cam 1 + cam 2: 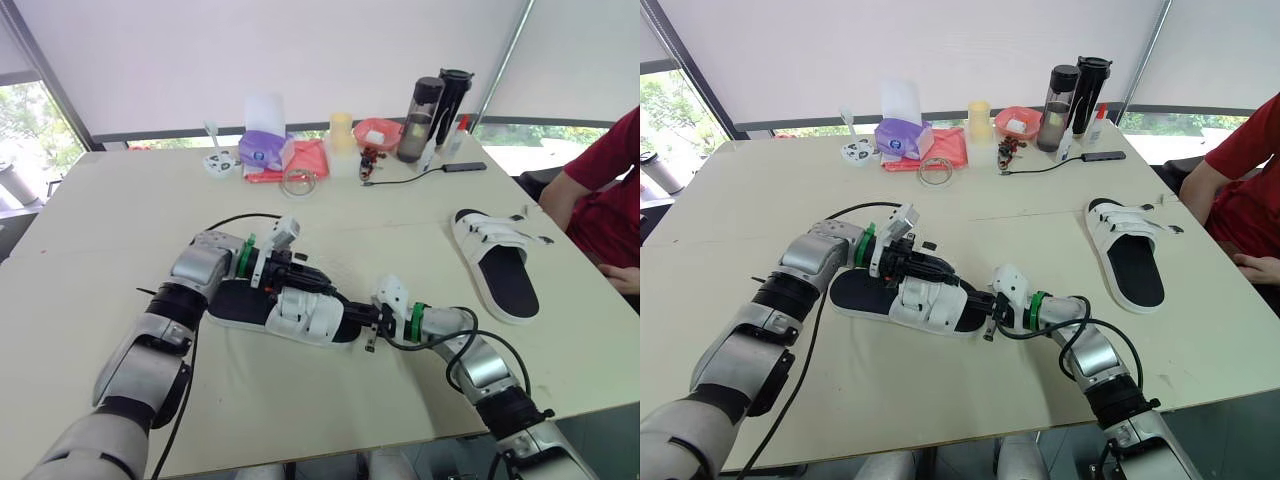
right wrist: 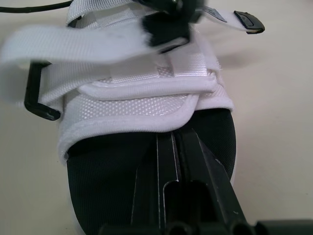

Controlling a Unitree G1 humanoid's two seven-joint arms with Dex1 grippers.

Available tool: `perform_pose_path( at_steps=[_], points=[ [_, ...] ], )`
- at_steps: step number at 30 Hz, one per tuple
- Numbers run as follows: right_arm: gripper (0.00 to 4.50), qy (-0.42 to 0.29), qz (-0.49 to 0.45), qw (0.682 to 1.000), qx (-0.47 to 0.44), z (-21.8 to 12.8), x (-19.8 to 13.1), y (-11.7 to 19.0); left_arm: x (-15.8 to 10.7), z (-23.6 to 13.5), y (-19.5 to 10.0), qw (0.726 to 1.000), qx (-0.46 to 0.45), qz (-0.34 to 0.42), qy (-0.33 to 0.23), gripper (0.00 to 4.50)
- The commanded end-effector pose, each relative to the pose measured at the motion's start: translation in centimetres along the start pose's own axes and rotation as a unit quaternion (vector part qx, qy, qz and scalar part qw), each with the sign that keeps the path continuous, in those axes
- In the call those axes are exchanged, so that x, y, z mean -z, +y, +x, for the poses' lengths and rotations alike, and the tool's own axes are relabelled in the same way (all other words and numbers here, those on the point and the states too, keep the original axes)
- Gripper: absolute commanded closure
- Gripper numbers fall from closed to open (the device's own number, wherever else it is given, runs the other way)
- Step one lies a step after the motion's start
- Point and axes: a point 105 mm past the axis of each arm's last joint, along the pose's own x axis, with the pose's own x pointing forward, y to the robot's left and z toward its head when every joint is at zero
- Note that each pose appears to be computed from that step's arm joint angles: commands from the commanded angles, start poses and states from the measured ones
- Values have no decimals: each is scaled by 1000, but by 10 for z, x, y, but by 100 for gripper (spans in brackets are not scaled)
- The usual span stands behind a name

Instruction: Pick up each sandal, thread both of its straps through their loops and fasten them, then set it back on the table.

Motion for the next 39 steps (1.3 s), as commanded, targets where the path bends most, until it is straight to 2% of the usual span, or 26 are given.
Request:
perform_pose_path(
  at_steps=[1, 6, 11, 16, 20, 23, 25, 27, 32, 39],
  points=[
    [450, 121, 66, 990, 16, -13, 68, 12, -11, 0, -1, 1000, 6, 17, -1, 443],
    [450, 121, 66, 990, 17, -13, 68, 11, -19, -2, 0, 1000, 1, 20, -25, 443],
    [450, 121, 66, 990, 17, -12, 67, 11, -53, -10, -9, 995, 21, 0, -100, 443],
    [450, 122, 65, 990, 16, -13, 68, 10, -68, -19, -6, 990, 0, -12, -138, 443],
    [450, 123, 65, 990, 16, -12, 68, 10, -59, -25, 9, 991, -43, -9, -124, 443],
    [450, 122, 65, 990, 16, -12, 68, 10, -49, -25, 11, 994, -42, -10, -100, 443],
    [450, 122, 65, 990, 17, -12, 68, 10, -41, -23, 13, 996, -44, -10, -83, 390],
    [450, 122, 65, 990, 17, -12, 68, 10, -37, -21, 12, 997, -37, -11, -72, 311],
    [450, 122, 66, 990, 16, -12, 69, 12, -23, -12, 13, 999, -20, -20, -40, 52],
    [450, 122, 67, 990, 17, -12, 69, 12, -15, -6, 6, 999, 24, -41, -22, 52]
  ],
)
